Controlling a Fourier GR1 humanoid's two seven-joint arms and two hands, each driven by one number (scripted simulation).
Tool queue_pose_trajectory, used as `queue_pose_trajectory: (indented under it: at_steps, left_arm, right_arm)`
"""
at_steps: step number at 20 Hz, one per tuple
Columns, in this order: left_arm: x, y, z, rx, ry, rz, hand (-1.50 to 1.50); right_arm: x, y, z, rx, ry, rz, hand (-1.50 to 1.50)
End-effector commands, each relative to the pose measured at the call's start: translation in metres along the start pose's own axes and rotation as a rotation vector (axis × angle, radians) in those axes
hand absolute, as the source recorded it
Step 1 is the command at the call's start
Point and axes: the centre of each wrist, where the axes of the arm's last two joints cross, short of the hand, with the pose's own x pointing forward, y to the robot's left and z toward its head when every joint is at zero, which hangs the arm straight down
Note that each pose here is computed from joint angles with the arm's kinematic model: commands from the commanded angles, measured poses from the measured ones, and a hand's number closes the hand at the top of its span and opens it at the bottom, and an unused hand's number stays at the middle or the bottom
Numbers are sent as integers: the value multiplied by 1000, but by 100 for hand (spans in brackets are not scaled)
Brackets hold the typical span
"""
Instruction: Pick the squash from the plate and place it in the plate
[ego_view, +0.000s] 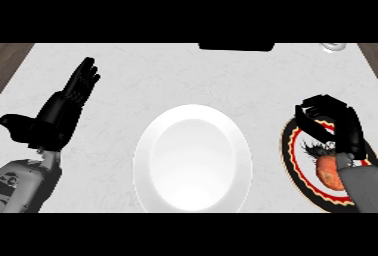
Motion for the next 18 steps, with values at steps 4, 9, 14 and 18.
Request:
queue_pose_trajectory:
  at_steps: [4, 9, 14, 18]
  left_arm:
    - [14, 29, -7, 74, -27, -22, 0]
    - [1, 27, 2, 82, -7, -33, 0]
    - [7, 26, 7, 70, 6, -15, 0]
    - [-1, 18, 11, 68, 10, -19, 0]
  right_arm:
    - [-1, 77, 25, -424, -43, -130, -150]
    - [17, 67, 36, -510, -155, -83, -150]
    - [33, 43, 41, -466, -55, 101, -150]
    - [32, 19, 23, -343, 188, 279, -150]
